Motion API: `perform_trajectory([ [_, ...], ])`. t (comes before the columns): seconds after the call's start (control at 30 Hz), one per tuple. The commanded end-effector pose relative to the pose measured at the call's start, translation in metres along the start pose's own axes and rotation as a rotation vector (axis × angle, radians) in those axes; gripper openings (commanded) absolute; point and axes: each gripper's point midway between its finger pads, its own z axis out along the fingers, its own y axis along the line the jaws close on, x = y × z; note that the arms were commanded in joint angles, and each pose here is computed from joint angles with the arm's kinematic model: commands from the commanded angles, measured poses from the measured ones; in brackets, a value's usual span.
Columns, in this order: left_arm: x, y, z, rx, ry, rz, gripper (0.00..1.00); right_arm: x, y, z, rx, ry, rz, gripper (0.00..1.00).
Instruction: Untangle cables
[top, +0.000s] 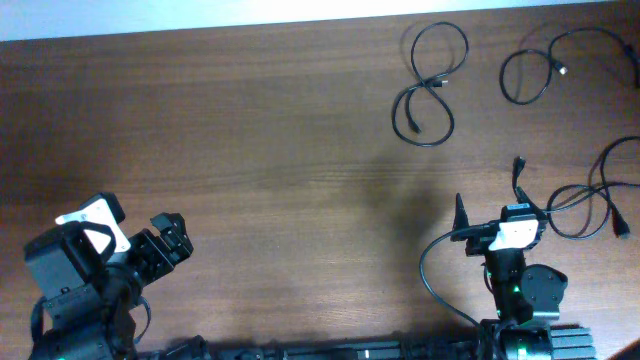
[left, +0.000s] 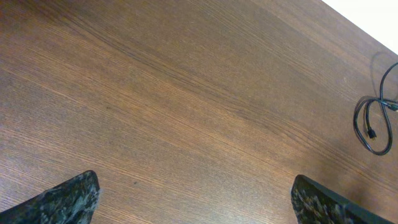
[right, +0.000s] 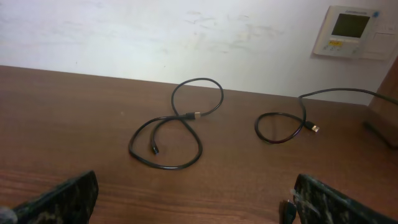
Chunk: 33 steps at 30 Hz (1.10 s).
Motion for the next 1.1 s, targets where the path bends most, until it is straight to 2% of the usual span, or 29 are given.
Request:
perform_trajectory([
  [0.0, 0.004, -0.008, -0.002, 0.019, 0.003, 0.050, 0.99, 0.003, -0.004, 0.000, 0.019, 0.006, 0.006, 0.99],
  [0.13, 0.011, -0.026, -0.014, 0.086, -0.026, 0.127, 0.99, 0.003, -0.004, 0.000, 0.019, 0.006, 0.006, 0.99],
  [0.37, 0.037, -0.052, -0.087, 0.283, -0.295, 0.294, 0.99, 0.003, -0.004, 0.000, 0.019, 0.006, 0.006, 0.99],
  [0.47, 0.047, -0.050, -0.093, 0.316, -0.351, 0.320, 0.99, 0.003, -0.004, 0.000, 0.019, 0.006, 0.006, 0.99],
  [0.63, 0.064, -0.048, -0.067, 0.402, -0.472, 0.363, 0.99, 0.003, -0.004, 0.000, 0.019, 0.006, 0.006, 0.99],
  [0.7, 0.059, -0.053, -0.047, 0.417, -0.485, 0.376, 0.99, 0.003, -0.004, 0.000, 0.019, 0.006, 0.006, 0.99],
  [0.83, 0.040, -0.064, -0.015, 0.414, -0.613, 0.509, 0.99, 0.003, -0.004, 0.000, 0.020, 0.007, 0.006, 0.99],
  [1.07, 0.030, -0.062, 0.045, 0.399, -0.747, 0.499, 0.99, 0.003, -0.004, 0.000, 0.019, 0.006, 0.006, 0.99],
])
